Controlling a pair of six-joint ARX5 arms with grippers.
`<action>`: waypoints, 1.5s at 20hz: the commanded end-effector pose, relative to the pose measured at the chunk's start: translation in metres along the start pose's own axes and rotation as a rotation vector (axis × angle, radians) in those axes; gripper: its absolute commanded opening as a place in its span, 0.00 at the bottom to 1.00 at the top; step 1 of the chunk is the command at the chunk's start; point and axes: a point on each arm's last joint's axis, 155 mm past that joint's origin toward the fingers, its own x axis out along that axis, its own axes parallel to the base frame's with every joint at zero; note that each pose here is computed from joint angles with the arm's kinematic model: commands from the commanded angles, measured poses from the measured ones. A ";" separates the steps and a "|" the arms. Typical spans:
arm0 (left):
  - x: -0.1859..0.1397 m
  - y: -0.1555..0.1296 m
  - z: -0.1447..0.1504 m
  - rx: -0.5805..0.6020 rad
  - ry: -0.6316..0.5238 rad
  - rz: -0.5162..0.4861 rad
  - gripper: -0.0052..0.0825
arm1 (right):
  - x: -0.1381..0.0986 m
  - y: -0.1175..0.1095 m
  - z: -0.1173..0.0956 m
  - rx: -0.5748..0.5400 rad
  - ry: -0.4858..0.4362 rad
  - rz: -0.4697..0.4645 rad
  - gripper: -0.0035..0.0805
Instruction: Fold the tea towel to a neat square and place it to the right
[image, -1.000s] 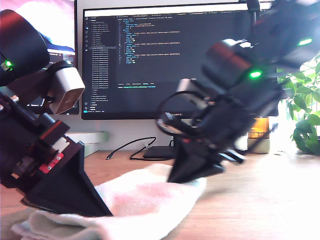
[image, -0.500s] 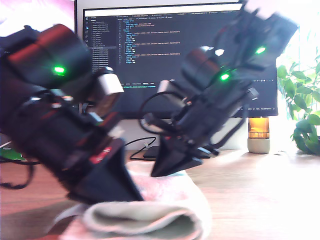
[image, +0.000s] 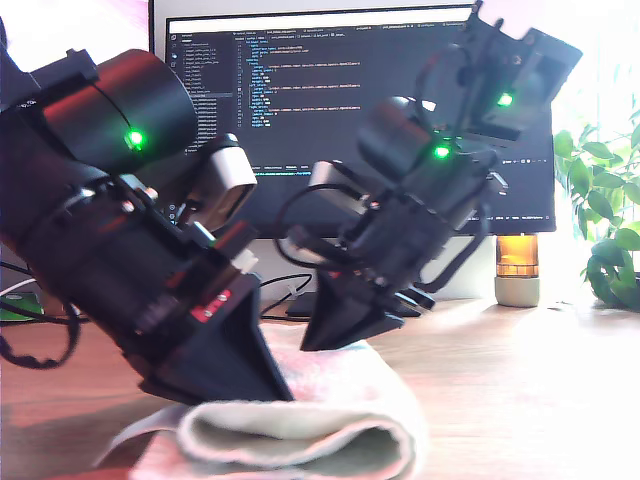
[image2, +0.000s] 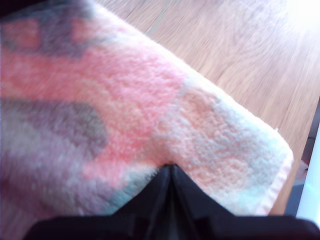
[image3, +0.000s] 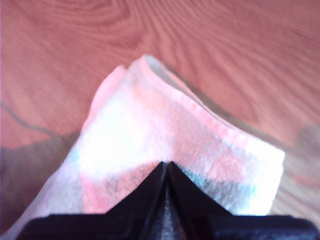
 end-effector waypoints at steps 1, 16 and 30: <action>-0.007 -0.002 0.000 0.018 -0.013 0.007 0.04 | -0.005 0.000 0.003 0.009 -0.002 0.010 0.03; -0.040 0.018 0.043 0.259 -0.162 0.185 0.04 | -0.092 0.037 0.019 -0.248 -0.040 -0.034 0.03; -0.065 0.017 0.061 0.368 -0.331 -0.016 0.04 | -0.207 0.076 -0.038 -0.494 -0.406 -0.255 0.03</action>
